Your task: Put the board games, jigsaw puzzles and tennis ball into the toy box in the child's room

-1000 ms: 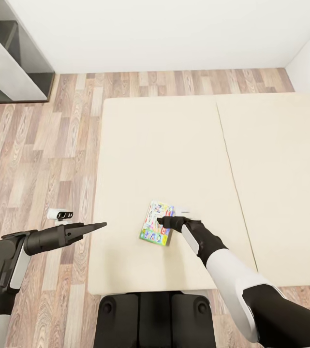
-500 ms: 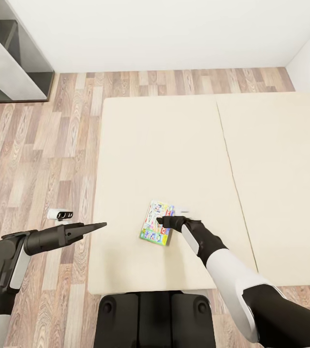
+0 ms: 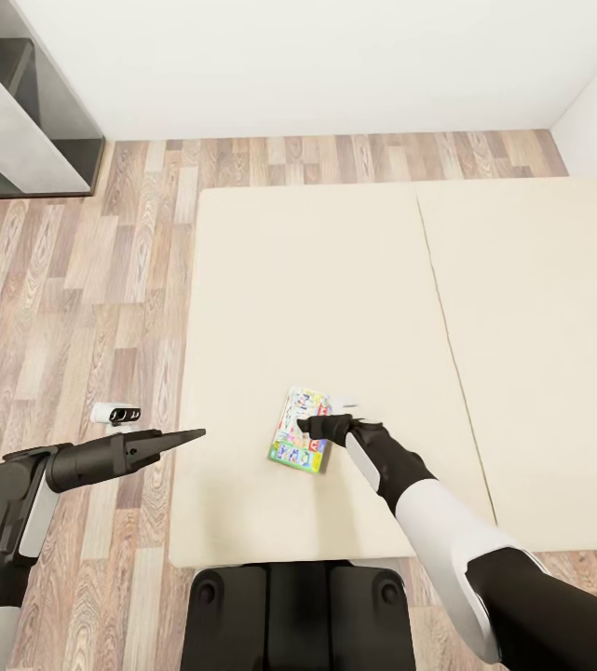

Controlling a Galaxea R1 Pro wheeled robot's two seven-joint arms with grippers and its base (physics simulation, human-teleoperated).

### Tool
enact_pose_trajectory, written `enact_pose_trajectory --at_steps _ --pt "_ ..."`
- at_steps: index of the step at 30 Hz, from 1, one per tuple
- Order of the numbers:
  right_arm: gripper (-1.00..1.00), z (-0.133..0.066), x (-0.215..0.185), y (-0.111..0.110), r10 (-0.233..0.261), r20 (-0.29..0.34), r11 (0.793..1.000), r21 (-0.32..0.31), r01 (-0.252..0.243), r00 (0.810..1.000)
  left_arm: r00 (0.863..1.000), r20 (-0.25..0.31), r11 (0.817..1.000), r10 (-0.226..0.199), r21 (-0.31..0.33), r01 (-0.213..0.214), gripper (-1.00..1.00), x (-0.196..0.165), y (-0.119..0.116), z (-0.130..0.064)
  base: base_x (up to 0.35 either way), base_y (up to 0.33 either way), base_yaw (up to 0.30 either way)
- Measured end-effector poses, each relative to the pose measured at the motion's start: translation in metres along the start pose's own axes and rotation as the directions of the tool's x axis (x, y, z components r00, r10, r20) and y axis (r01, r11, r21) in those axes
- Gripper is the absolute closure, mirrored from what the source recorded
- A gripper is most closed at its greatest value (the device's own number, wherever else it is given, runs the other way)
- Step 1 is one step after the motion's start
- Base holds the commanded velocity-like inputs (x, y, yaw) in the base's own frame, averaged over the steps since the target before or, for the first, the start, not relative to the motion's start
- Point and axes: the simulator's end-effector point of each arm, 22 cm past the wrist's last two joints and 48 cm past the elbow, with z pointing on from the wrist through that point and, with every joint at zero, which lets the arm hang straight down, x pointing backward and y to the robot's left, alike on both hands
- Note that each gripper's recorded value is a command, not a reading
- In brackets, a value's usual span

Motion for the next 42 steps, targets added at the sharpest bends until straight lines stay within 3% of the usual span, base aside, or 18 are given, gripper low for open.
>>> enact_pose_trajectory --at_steps 22,34,42 --pt "-1.00 -0.001 -0.004 0.004 -0.011 0.011 1.000 -0.007 0.011 1.000 1.000 -0.001 1.000 -0.001 0.001 0.001 -1.00 0.000 0.000 0.001 0.000 0.000 0.000" --pt "-1.00 -0.004 -0.014 0.032 -0.024 0.034 0.992 -0.124 0.028 0.999 1.000 -0.001 1.000 -0.001 0.001 0.001 -1.00 0.001 0.000 0.001 0.000 0.000 0.000" --pt "-1.00 -0.005 -0.014 0.036 -0.026 0.033 0.990 -0.140 0.030 0.999 1.000 -0.001 1.000 -0.002 0.002 0.002 -1.00 0.001 0.000 0.001 0.000 0.000 0.000"
